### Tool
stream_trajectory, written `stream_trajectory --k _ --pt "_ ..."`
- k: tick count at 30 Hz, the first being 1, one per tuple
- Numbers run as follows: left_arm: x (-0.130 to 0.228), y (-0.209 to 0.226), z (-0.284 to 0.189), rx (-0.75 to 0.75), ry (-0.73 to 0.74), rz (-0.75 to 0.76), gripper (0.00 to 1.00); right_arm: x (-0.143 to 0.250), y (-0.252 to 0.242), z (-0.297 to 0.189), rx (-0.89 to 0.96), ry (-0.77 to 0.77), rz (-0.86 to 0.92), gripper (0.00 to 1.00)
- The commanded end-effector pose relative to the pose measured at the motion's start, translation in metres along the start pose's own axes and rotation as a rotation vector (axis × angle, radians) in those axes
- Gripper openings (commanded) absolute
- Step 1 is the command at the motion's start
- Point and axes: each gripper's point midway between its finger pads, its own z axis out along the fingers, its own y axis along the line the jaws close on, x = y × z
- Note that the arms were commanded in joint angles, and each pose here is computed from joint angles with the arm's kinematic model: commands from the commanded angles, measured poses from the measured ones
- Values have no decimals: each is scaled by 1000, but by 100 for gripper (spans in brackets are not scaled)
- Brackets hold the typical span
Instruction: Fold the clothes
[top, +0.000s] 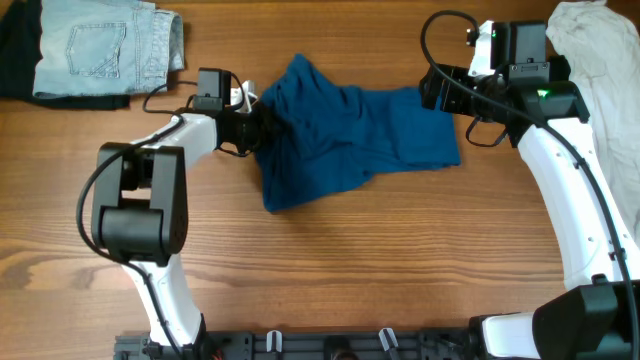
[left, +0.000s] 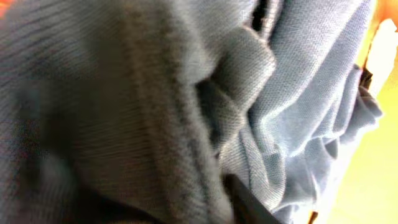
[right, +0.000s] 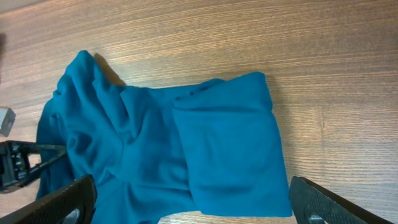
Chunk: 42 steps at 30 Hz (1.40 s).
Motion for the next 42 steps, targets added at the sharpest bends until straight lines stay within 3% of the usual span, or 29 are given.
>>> stream_trajectory --k 1,9,15,20,25,32,36,40,42 --pt "23 15 24 -48 57 -39 6 -2 -3 1 12 -1 -25 100" --pt "20 17 22 -58 43 -74 4 0 -3 1 14 6 -24 100" --pt "7 38 -8 -84 18 -170 4 0 -3 1 15 8 -23 100" --pt "-1 68 -42 -120 2 -251 4 -1 -3 1 13 2 -24 100" --pt "-1 135 -88 -279 -33 -403 4 -2 -3 1 13 -1 -24 100" --pt "1 175 -128 -288 -46 -452 5 -5 -2 1 9 -14 -18 100" --pt "6 177 -132 -288 -28 -460 30 -6 -2 1 9 -16 -18 100" --pt "8 174 -129 -290 -14 -419 99 -7 -1 1 8 -20 -18 100" --pt "8 173 -128 -288 -11 -400 100 -7 -2 1 8 -21 -19 100"
